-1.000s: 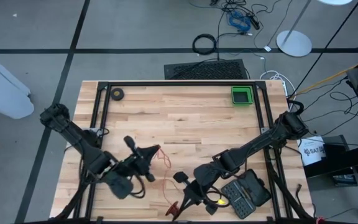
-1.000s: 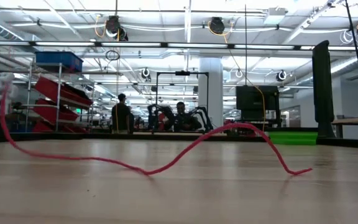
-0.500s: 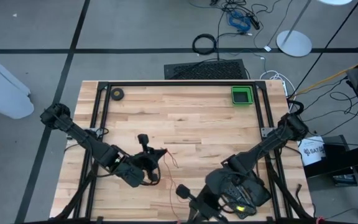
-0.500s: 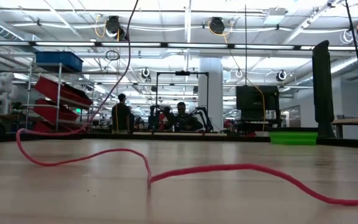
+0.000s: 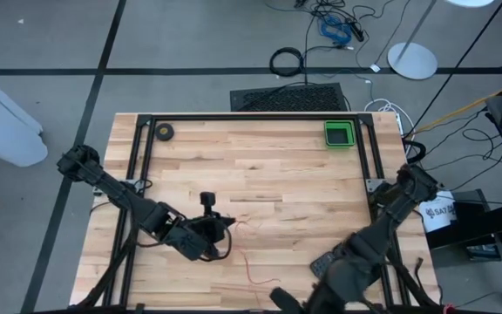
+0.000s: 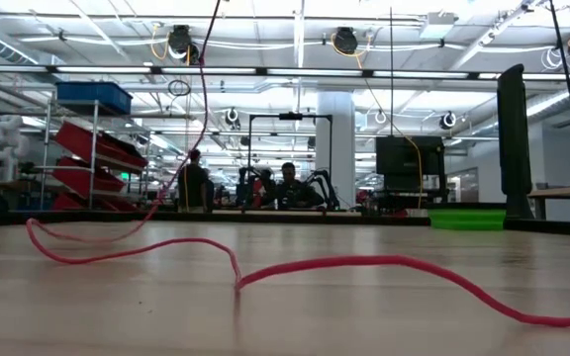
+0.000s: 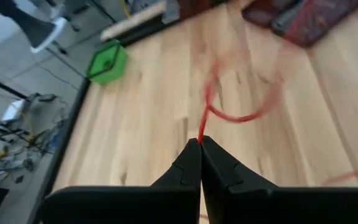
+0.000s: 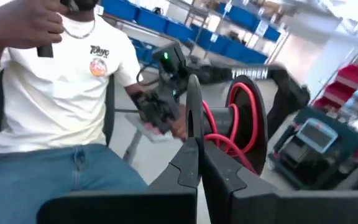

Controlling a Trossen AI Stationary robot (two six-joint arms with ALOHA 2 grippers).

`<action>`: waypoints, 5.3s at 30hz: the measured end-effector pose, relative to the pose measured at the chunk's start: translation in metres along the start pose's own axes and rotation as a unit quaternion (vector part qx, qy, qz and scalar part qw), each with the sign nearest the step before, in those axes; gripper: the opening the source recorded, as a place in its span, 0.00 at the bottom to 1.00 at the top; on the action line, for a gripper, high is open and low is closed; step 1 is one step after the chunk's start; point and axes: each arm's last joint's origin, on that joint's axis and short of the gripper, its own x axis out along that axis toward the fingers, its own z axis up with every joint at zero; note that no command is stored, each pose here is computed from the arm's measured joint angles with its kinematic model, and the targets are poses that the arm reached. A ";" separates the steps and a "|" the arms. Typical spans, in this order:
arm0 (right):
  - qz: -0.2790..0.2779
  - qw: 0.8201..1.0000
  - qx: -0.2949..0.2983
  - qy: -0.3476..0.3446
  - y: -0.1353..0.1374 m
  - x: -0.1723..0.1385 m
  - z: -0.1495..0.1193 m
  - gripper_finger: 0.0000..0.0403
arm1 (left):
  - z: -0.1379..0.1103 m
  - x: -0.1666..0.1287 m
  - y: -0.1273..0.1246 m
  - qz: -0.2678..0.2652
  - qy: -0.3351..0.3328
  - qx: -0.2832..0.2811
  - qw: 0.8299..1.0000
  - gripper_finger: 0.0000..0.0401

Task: Coil cords
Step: Uncoil the red wire on the black spool

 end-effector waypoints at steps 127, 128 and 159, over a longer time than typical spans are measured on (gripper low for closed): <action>-0.026 0.998 -0.028 0.044 0.023 0.004 0.013 0.00 | -0.020 -0.039 -0.013 0.012 0.105 0.076 0.992 0.00; -0.043 0.997 -0.029 0.060 0.024 0.003 0.014 0.00 | -0.020 -0.039 -0.014 0.000 0.109 0.077 0.991 0.00; -0.228 0.916 0.073 0.322 0.031 -0.042 0.001 0.00 | 0.009 -0.127 -0.043 -0.032 -0.042 0.023 0.998 0.12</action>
